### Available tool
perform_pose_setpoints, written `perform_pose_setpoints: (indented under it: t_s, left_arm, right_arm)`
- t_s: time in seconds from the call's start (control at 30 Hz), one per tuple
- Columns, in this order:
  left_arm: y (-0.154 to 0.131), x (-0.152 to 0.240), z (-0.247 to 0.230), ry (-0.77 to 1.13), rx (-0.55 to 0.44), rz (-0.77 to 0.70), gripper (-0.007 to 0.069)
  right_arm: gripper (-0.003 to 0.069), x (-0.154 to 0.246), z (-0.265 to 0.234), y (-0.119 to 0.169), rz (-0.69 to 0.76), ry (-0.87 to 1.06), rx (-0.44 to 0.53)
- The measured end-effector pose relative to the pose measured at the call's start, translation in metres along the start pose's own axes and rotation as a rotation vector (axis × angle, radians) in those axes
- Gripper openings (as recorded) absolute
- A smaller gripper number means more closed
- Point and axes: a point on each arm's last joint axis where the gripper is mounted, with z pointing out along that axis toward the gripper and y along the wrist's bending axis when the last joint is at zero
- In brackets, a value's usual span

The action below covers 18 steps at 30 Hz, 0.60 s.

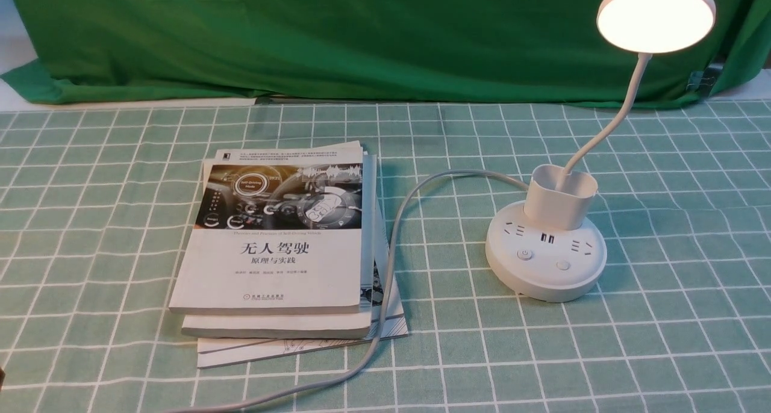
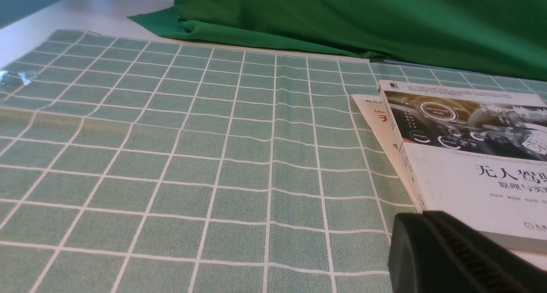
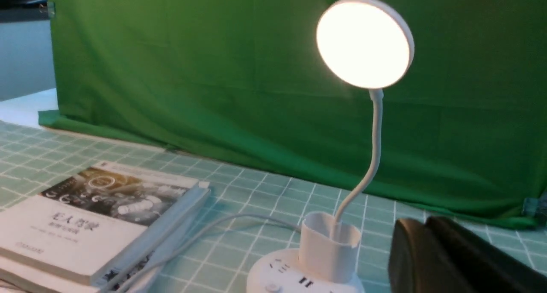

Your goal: Turn on the table lamp.

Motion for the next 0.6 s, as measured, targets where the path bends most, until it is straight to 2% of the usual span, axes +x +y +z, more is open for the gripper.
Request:
perform_pose_setpoints:
  t_s: [0.13, 0.17, 0.2, 0.23, 0.37, 0.6]
  left_arm:
    - [0.000, 0.000, 0.000, 0.000, 0.000, 0.000, 0.0021]
    - [0.000, 0.000, 0.000, 0.000, 0.000, 0.000, 0.0021]
    - [0.000, 0.000, 0.000, 0.000, 0.000, 0.000, 0.0021]
    - [0.000, 0.000, 0.000, 0.000, 0.000, 0.000, 0.0021]
    - [0.000, 0.000, 0.000, -0.001, 0.000, 0.000, 0.0021]
    - [0.000, 0.000, 0.000, 0.000, 0.000, 0.000, 0.0021]
  right_arm:
    - [0.0104, 0.030, -0.001, -0.005, 0.043, 0.042, 0.101]
    - [0.0109, 0.049, -0.002, -0.009, 0.050, 0.082, 0.183]
    - [0.0109, 0.049, -0.001, -0.009, 0.056, 0.079, 0.192]
    - [0.0113, 0.067, -0.001, -0.013, 0.076, 0.123, 0.269]
    - [0.0126, 0.083, -0.003, -0.019, 0.100, 0.165, 0.390]
    - [0.0132, 0.086, -0.003, -0.019, 0.092, 0.184, 0.380]
